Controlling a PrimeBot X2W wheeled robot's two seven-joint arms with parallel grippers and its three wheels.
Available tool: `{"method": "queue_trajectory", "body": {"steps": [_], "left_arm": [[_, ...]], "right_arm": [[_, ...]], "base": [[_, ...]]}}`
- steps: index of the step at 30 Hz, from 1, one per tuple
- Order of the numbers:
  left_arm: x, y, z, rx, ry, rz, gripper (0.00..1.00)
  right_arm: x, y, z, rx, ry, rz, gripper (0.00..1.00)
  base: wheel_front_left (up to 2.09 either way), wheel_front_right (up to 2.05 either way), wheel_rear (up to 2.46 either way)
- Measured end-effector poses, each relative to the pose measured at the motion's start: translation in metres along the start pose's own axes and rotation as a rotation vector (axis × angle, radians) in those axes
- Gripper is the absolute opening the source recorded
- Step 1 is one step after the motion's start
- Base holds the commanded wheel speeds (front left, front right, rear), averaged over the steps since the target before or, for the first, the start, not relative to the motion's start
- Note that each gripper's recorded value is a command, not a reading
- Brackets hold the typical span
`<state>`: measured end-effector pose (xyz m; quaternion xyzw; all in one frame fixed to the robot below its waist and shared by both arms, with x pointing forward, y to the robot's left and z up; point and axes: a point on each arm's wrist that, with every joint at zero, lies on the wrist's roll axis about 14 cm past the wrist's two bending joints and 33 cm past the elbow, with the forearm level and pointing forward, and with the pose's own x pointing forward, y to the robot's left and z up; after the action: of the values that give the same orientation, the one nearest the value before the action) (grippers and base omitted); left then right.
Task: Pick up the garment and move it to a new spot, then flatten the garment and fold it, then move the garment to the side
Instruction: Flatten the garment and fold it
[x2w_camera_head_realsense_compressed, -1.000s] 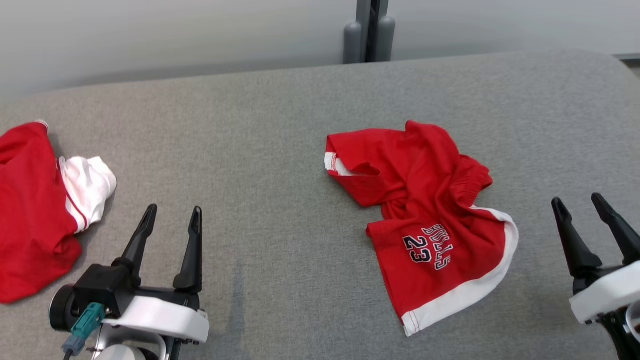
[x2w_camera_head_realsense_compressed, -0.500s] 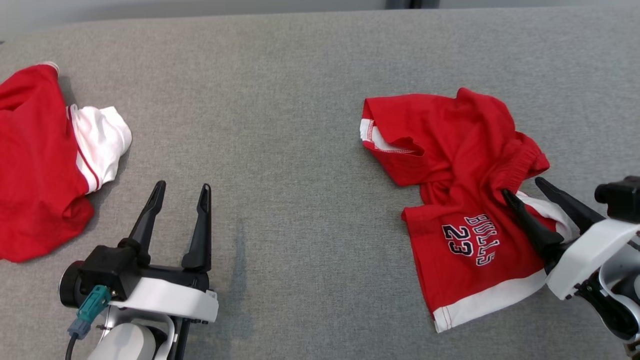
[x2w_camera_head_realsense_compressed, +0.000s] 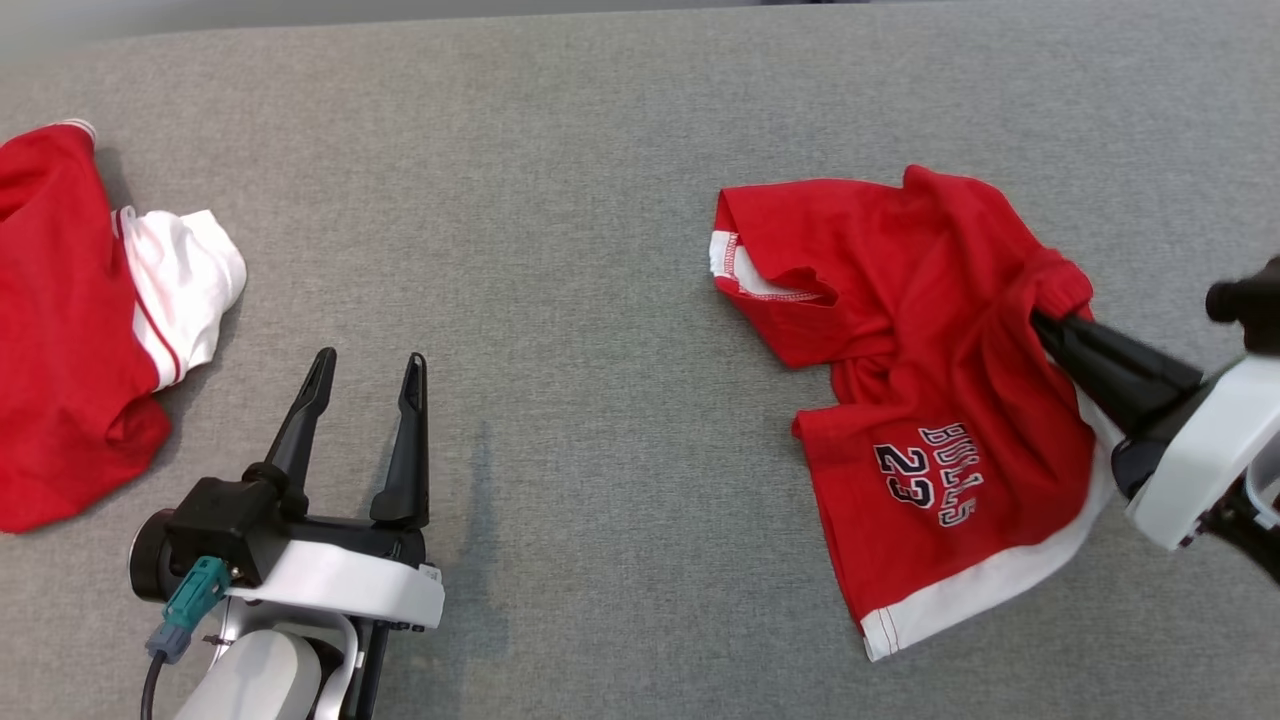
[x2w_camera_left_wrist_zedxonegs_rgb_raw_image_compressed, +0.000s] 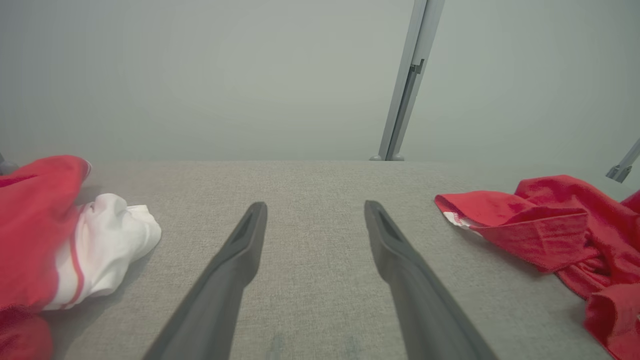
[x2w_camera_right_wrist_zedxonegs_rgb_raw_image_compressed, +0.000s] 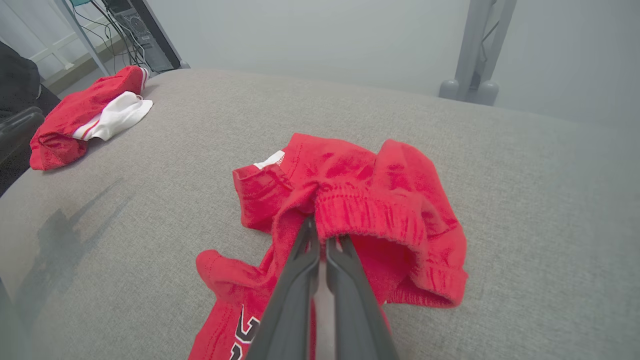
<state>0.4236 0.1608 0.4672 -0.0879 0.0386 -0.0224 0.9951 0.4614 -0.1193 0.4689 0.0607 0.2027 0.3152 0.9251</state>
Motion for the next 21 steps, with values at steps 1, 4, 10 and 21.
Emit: {"method": "queue_trajectory", "body": {"steps": [1, 4, 10, 21], "left_arm": [[0.001, -0.002, 0.0, -0.002, -0.001, -0.005, 1.0], [0.002, -0.006, -0.001, -0.006, -0.001, -0.019, 1.0], [0.003, -0.014, 0.001, -0.012, -0.01, -0.04, 1.0], [0.001, -0.014, -0.001, -0.021, -0.006, -0.034, 1.0]], "right_arm": [[-0.002, 0.002, 0.009, -0.026, -0.003, 0.011, 0.0], [-0.009, 0.011, 0.041, -0.129, -0.002, 0.045, 0.0], [-0.033, -0.008, 0.04, -0.24, 0.222, -0.008, 0.0], [-0.105, -0.056, -0.052, 0.051, 0.709, -0.154, 0.0]], "base": [[0.0, 0.0, 0.0], [0.0, 0.0, 0.0], [0.0, 0.0, 0.0], [0.0, 0.0, 0.0]]}}
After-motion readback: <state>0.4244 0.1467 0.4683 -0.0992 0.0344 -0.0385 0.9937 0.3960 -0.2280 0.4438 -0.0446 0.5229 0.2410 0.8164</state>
